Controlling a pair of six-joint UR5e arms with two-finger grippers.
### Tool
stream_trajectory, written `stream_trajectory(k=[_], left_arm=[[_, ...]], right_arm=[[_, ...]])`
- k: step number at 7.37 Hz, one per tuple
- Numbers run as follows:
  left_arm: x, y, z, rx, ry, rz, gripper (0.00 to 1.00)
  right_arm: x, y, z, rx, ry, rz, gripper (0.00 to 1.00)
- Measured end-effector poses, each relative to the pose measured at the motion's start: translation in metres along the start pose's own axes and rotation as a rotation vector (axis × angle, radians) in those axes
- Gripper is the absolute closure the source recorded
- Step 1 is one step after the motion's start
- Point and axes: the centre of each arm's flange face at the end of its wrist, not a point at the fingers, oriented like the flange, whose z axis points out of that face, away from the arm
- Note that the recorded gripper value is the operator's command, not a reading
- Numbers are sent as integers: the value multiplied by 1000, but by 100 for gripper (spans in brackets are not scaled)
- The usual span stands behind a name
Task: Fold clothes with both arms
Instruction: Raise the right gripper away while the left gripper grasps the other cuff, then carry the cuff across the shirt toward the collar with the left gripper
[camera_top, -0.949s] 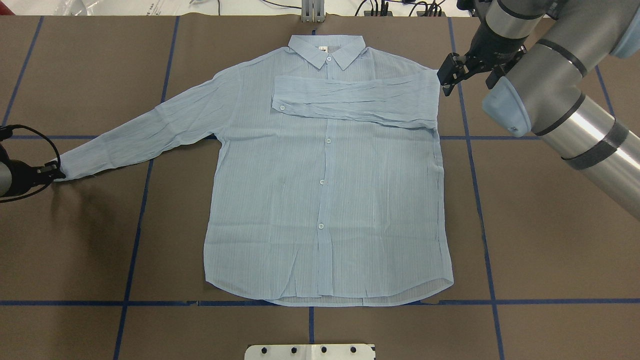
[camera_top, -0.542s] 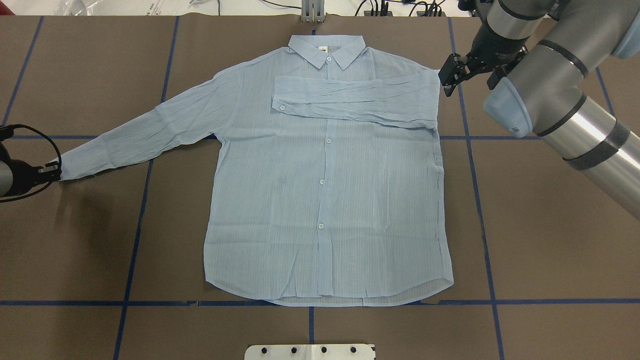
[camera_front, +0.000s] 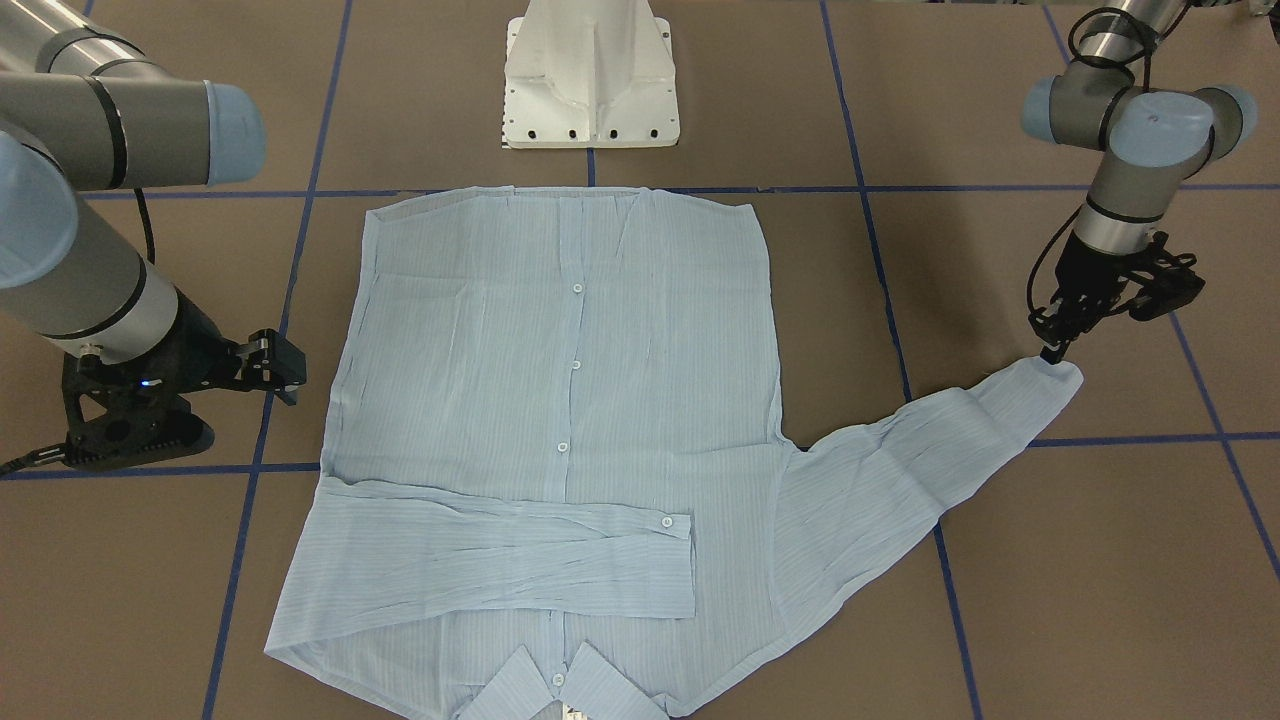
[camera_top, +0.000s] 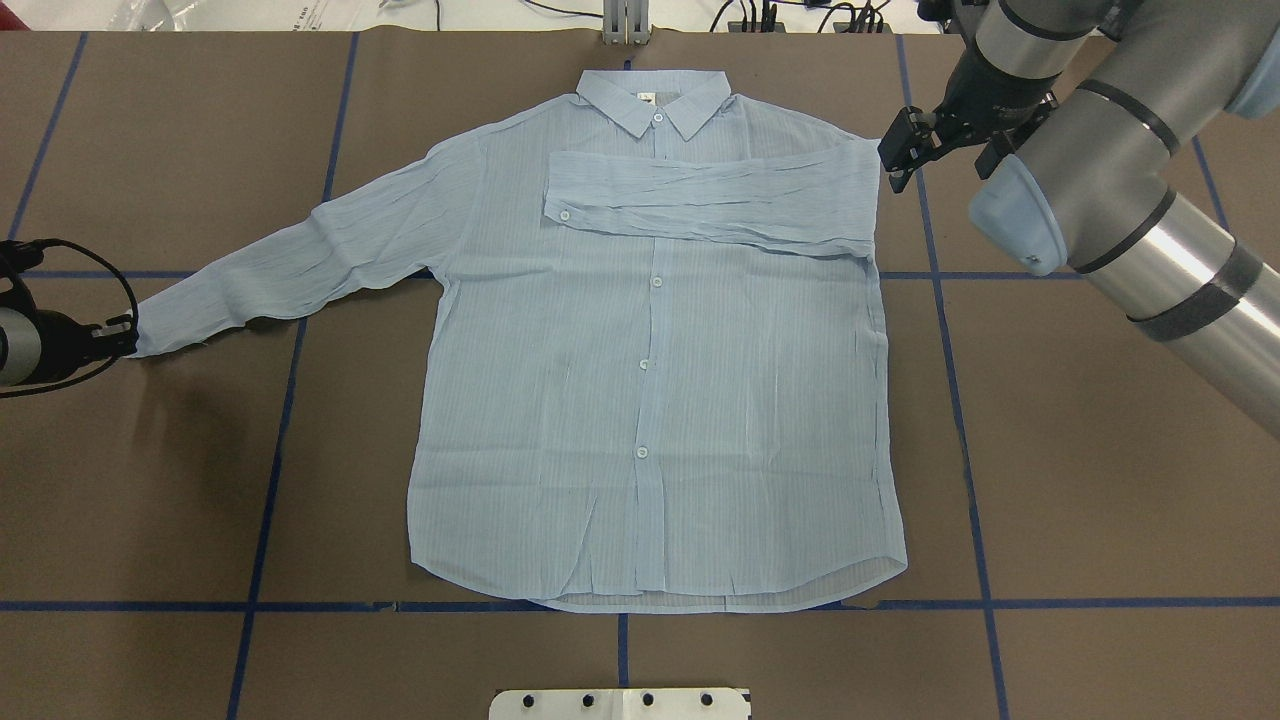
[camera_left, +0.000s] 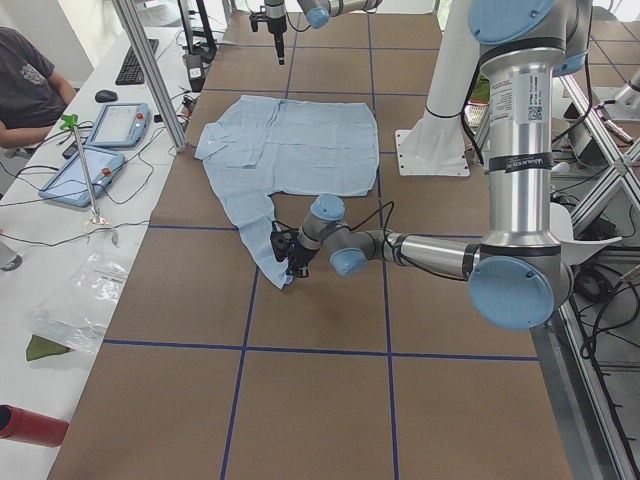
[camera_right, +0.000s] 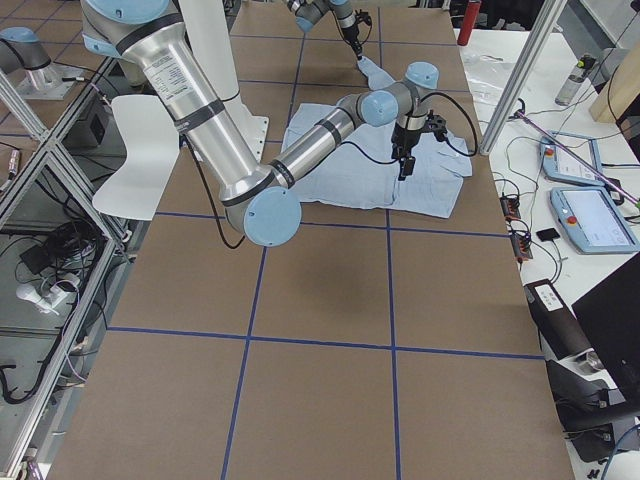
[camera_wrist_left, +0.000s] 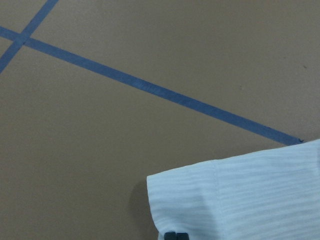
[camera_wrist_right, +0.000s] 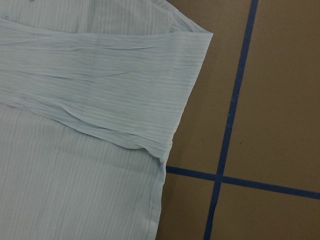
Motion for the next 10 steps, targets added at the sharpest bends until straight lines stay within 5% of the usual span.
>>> stream_trajectory(k=[5,10], left_arm=[[198,-68,-70,45,28,-26,100],[388,-90,-149,42,252,22,100]], right_arm=[[26,25,8,-11,10,15,0],[51,29,6,-8,22,45,0]])
